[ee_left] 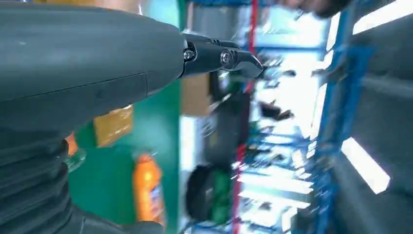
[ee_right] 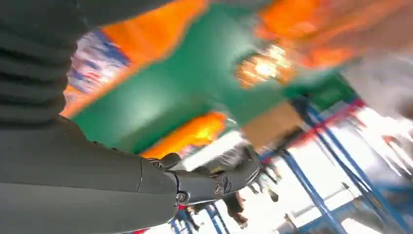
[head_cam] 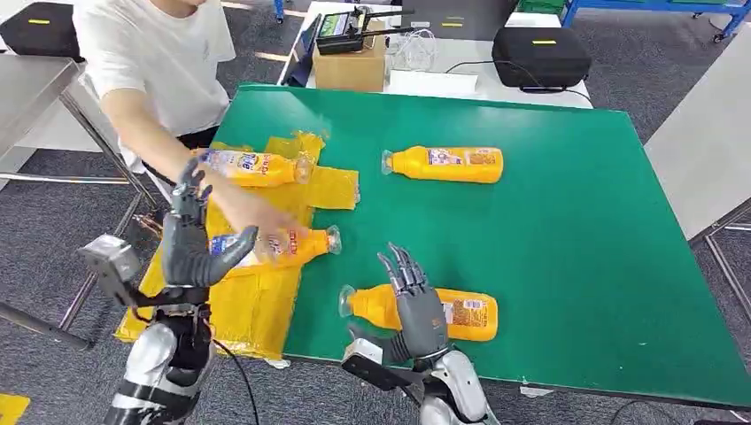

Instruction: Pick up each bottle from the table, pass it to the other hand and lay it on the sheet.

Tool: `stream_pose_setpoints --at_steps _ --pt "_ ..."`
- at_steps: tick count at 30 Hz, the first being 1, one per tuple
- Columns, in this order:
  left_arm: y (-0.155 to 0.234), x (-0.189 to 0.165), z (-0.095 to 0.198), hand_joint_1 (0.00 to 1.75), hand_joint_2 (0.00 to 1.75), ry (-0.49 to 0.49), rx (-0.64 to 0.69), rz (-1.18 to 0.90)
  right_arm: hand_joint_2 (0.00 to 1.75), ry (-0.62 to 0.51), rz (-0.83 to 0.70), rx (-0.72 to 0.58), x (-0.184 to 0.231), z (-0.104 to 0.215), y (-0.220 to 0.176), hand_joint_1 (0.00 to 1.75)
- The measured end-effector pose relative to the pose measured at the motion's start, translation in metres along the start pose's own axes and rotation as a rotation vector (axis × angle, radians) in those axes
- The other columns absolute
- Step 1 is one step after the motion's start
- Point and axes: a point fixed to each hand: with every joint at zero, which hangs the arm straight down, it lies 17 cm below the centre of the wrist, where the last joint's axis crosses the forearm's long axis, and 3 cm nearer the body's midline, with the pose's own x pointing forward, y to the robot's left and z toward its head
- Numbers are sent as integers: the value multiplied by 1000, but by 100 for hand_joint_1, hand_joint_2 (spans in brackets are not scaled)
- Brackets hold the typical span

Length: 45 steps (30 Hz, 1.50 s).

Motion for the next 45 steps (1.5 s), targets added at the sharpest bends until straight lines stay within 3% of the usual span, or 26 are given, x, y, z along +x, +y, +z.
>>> stream_pose_setpoints --at_steps 6,11,19,30,36,45 --pt "7 40 18 0 175 -86 54 33 175 130 112 149 -50 32 26 0" --pt "5 55 27 0 175 -115 54 15 175 191 222 195 -81 49 26 0" --pt "5 65 39 0 175 -130 49 -20 175 181 401 157 -88 58 -3 0" --pt "6 70 44 0 175 -134 54 -22 175 170 436 113 -88 58 -24 0" --pt "7 68 46 0 175 -125 61 -17 175 219 487 123 -106 64 -32 0" --pt "5 59 35 0 175 -84 52 10 175 331 346 257 -159 52 -12 0"
